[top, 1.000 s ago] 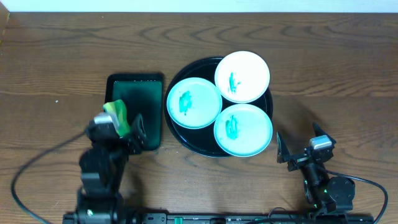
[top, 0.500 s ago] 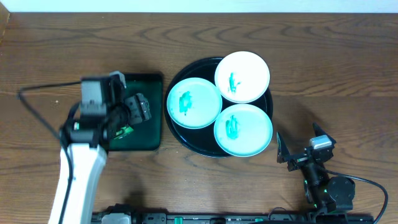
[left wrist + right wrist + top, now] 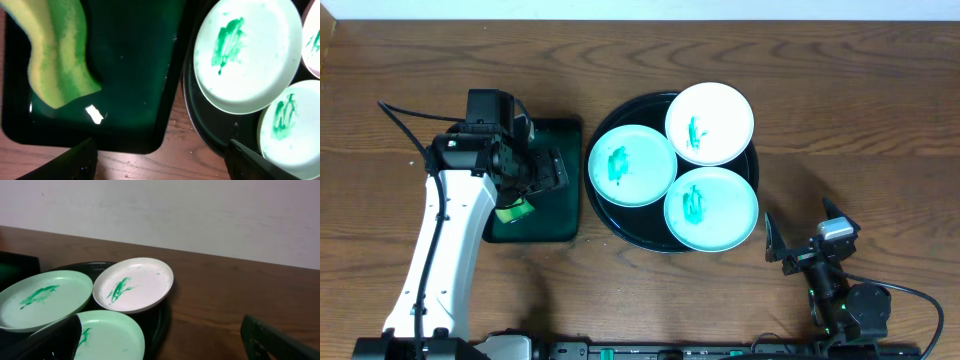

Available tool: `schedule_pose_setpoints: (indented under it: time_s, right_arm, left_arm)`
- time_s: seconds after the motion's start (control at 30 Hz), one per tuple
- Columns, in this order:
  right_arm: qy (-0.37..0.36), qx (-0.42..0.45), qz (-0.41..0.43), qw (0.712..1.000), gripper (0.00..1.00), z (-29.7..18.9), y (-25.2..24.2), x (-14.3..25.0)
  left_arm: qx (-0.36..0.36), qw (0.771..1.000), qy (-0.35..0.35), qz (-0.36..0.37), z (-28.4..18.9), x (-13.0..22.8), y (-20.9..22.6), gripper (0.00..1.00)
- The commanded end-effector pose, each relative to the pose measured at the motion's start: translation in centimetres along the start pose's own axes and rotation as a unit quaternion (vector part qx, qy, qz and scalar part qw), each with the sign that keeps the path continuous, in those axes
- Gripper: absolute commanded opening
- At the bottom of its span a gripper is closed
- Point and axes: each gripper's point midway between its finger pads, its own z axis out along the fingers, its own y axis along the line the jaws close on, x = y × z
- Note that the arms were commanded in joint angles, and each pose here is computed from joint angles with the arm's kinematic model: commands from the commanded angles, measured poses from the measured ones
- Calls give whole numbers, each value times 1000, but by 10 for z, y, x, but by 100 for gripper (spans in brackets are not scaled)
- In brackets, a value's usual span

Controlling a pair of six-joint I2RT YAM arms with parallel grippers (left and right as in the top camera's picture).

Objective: Clean dirty plates on tray and stack at the side
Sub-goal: 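Move the left gripper over the yellow-green sponge in the water tray, then lower the left gripper and grasp the yellow-green sponge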

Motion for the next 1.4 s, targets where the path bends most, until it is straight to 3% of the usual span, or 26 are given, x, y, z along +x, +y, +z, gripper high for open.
schedule_pose_setpoints:
  time_s: [0.0, 0.3, 0.53, 0.77, 0.87, 0.97, 1.17, 1.37]
  right_arm:
    - [1, -5, -7, 1000, 99, 0, 2, 1]
    - [-5, -12, -6, 1000, 99, 0, 4, -2]
    - [-8, -144, 92, 985, 99, -8, 49, -12]
    - [17, -200, 110, 974, 99, -13, 68, -6]
    - [18, -198, 111, 974, 99, -13, 67, -5]
    - [36, -196, 128, 971, 99, -12, 67, 2]
    - [59, -211, 147, 965, 99, -13, 73, 10]
    - [66, -239, 148, 957, 99, -17, 82, 11]
  left_arm:
    - [17, 1000, -8, -4, -7, -6, -7, 82]
    - [17, 1000, -8, -4, -7, -5, -7, 81]
    - [18, 1000, -10, -3, -7, -6, -7, 82]
    - [15, 1000, -13, -1, -7, -8, -6, 81]
    - [-46, 998, -35, -5, -8, -16, 16, 82]
    - [-92, 992, -56, -64, -13, -25, 44, 82]
    - [-102, 985, -70, -121, -22, -35, 85, 82]
    - [-46, 989, -67, -122, -23, -38, 85, 82]
